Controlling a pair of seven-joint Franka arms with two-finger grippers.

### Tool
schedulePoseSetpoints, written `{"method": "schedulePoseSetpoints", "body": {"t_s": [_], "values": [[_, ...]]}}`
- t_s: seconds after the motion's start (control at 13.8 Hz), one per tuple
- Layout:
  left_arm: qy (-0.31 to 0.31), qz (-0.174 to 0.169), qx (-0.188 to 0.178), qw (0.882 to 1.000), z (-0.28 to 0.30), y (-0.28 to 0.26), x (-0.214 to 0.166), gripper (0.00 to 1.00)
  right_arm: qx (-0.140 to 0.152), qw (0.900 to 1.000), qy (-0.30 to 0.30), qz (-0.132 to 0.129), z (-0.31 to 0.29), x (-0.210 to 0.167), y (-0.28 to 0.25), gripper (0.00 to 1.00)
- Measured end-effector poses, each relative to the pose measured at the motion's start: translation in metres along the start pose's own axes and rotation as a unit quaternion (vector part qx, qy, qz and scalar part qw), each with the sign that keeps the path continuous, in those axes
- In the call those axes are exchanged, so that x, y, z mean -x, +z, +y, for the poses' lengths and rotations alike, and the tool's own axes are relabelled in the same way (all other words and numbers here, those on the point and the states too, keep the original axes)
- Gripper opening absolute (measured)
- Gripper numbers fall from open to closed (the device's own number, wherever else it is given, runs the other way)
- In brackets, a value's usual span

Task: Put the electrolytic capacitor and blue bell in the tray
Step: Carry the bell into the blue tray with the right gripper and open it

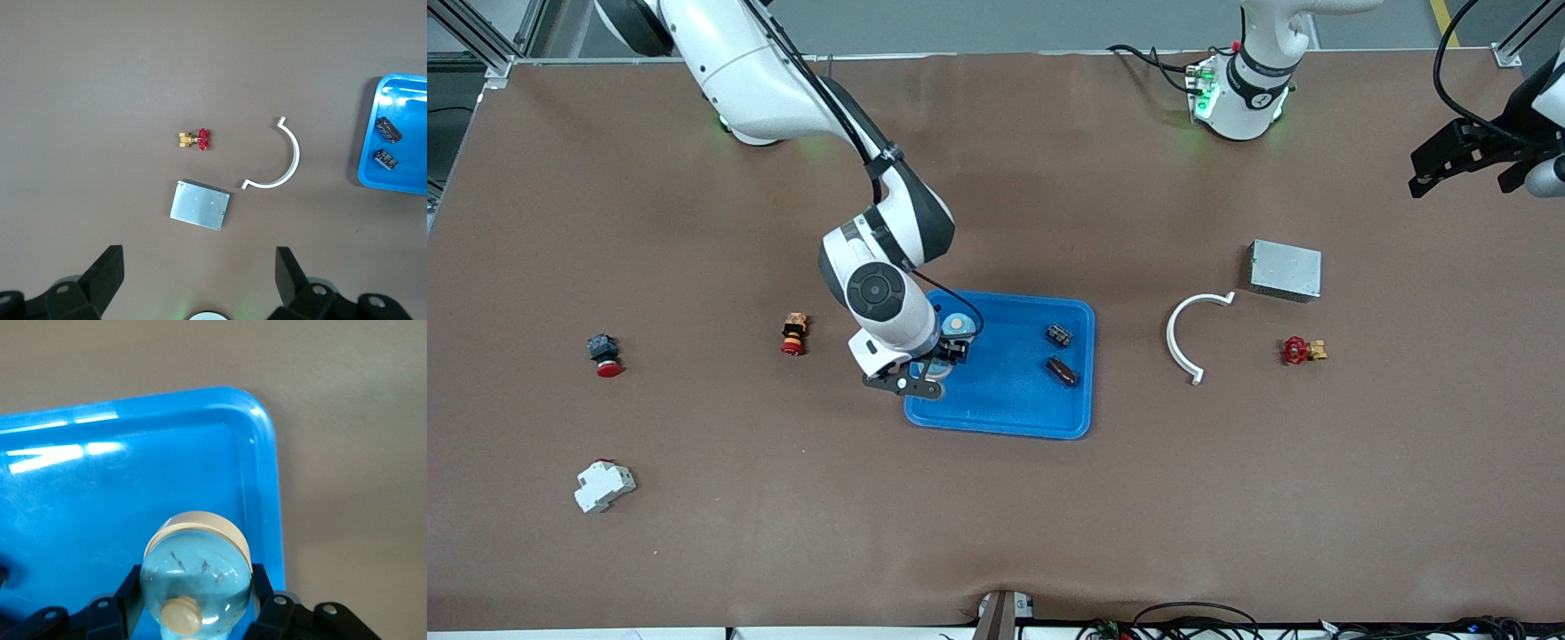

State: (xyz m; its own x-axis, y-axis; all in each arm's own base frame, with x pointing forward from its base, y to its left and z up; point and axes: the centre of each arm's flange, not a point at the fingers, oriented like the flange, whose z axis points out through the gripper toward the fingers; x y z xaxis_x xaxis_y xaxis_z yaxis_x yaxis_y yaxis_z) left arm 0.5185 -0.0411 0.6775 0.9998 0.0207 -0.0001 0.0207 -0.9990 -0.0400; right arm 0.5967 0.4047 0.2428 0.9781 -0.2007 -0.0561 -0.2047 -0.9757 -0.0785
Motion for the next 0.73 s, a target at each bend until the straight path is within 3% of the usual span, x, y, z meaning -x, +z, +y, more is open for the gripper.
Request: {"method": "schedulePoseSetpoints", "body": {"t_s": [0.51,0.73], "values": [[-0.001,0.002,0.001,1.0,-0.001,-0.003,0.002,1.0,-0.011,1.0,0.004,0.017,-0.003,-0.014,0.023,0.67],[-0.001,0.002,0.001,1.0,-0.001,-0.003,0.002,1.0,-0.02,1.0,0.013,0.013,-0.004,-0.015,0.032,0.67]]}}
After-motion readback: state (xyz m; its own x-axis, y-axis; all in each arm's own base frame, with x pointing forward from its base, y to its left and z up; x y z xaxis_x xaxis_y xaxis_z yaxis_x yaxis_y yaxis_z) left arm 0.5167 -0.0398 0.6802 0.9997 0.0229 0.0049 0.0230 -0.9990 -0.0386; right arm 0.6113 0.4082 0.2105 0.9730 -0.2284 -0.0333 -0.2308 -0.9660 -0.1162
